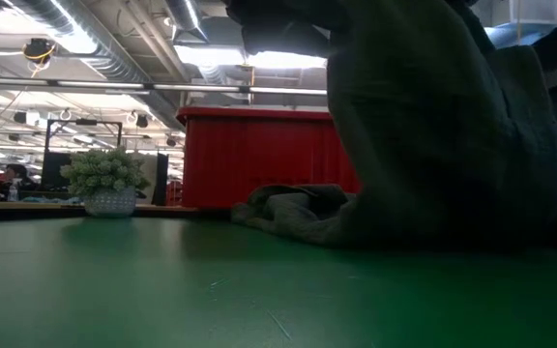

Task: Fold laundry
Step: Fold the green polo shirt

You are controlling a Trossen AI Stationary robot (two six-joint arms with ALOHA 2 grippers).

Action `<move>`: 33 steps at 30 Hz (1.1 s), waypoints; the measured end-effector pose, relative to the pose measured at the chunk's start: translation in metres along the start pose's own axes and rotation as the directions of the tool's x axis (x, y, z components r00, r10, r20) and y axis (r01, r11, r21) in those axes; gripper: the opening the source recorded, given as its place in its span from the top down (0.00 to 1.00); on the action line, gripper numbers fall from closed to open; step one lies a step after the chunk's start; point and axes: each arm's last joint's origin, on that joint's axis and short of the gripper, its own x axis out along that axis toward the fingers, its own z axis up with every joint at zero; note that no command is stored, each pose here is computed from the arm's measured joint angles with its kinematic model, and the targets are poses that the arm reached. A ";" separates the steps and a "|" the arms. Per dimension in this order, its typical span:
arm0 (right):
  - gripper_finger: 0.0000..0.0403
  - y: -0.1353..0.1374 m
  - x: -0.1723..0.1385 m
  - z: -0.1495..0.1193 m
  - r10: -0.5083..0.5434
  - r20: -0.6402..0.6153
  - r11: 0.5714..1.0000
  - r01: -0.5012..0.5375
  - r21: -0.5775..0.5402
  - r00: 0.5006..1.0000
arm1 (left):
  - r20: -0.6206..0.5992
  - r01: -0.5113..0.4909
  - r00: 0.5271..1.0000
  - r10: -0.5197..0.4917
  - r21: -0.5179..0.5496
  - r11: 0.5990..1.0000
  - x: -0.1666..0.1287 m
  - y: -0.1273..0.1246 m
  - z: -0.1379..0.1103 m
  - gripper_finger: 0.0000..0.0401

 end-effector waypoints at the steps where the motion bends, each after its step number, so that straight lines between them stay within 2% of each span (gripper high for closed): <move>1: 0.95 0.000 0.000 0.000 0.000 0.000 1.000 0.000 -0.001 1.000 | 0.000 0.000 1.000 0.000 0.001 1.000 0.000 0.000 0.000 0.39; 11: 0.95 0.000 0.000 0.002 0.003 0.019 1.000 -0.003 -0.013 1.000 | 0.003 -0.003 1.000 0.003 0.001 1.000 0.000 0.001 0.000 0.39; 24: 0.95 0.001 0.000 0.006 0.008 0.063 0.999 -0.006 -0.037 0.998 | 0.107 -0.018 0.994 0.015 0.026 0.999 0.000 0.001 0.011 0.39; 33: 0.95 0.001 -0.001 0.010 0.012 0.100 0.998 -0.006 -0.056 0.995 | 0.107 -0.017 0.994 0.014 0.026 1.000 0.000 0.001 0.011 0.39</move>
